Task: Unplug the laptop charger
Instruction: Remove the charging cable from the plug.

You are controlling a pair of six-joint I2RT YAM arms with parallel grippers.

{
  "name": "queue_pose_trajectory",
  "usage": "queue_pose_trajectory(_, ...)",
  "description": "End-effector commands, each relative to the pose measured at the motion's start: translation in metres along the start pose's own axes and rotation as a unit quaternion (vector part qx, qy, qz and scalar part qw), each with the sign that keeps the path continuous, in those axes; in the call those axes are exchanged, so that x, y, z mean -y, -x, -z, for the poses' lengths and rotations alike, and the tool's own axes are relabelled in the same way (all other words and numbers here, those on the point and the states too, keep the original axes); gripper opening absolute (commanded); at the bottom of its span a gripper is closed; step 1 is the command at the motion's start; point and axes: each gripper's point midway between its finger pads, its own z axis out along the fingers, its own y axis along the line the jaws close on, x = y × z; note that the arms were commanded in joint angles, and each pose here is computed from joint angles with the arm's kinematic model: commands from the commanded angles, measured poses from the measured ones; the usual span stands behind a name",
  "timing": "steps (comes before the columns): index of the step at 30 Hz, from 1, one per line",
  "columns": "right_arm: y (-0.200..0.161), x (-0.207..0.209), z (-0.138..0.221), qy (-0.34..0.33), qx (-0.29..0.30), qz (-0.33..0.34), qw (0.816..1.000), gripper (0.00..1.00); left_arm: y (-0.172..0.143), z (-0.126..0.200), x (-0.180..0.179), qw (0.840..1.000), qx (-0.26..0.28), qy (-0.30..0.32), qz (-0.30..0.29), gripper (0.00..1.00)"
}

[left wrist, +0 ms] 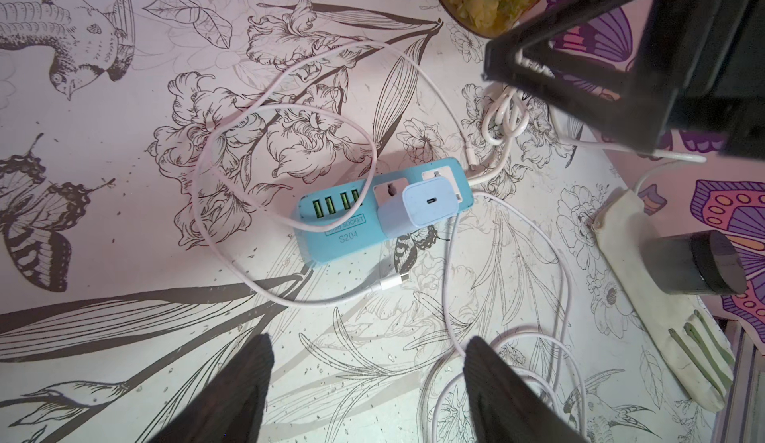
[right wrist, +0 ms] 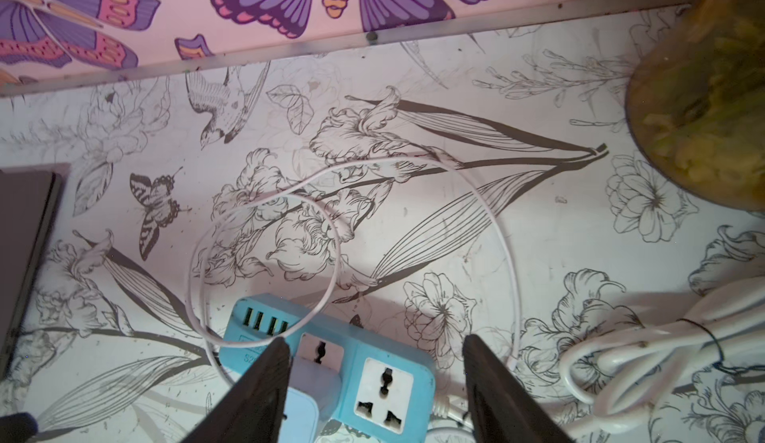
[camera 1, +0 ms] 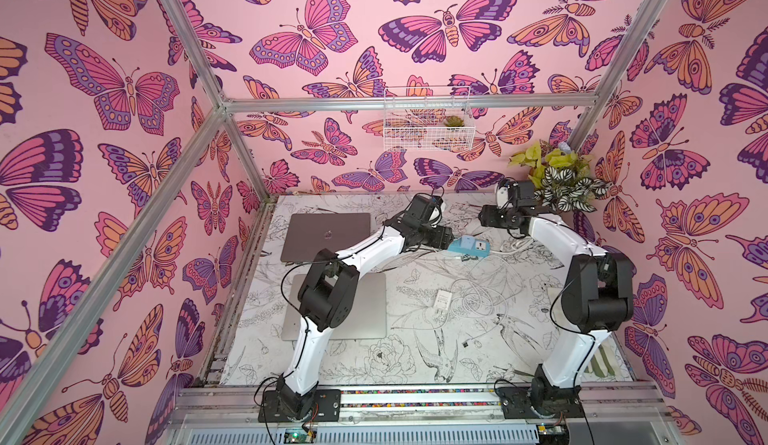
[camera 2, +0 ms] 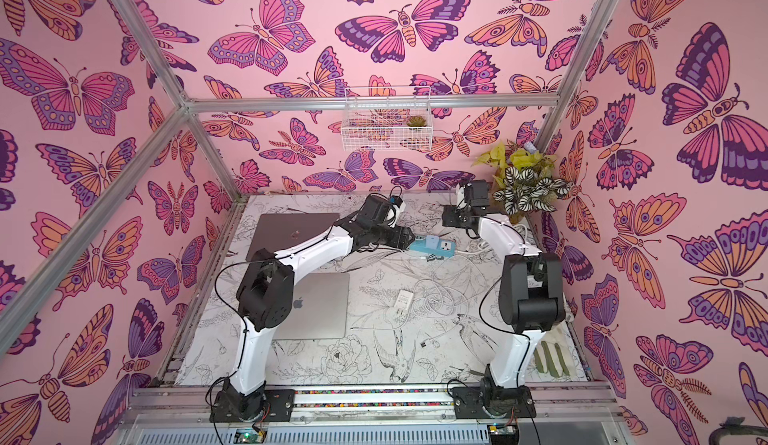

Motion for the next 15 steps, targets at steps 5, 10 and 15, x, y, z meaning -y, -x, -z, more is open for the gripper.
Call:
queue_pose_trajectory(5, 0.0, -0.022, -0.023, 0.114, -0.053, -0.047, 0.991, 0.66, -0.006, -0.012, -0.033, 0.998, -0.011, 0.0, 0.067, 0.9)
queue_pose_trajectory(10, 0.007, -0.029, -0.012, 0.132, -0.01, -0.052, 0.99, 0.65, 0.01, -0.037, -0.06, 0.99, -0.014, -0.042, 0.131, 0.97)
queue_pose_trajectory(15, 0.007, -0.032, 0.0, 0.137, 0.015, -0.048, 0.989, 0.63, 0.01, -0.076, -0.056, 0.98, -0.03, -0.098, 0.169, 0.97)
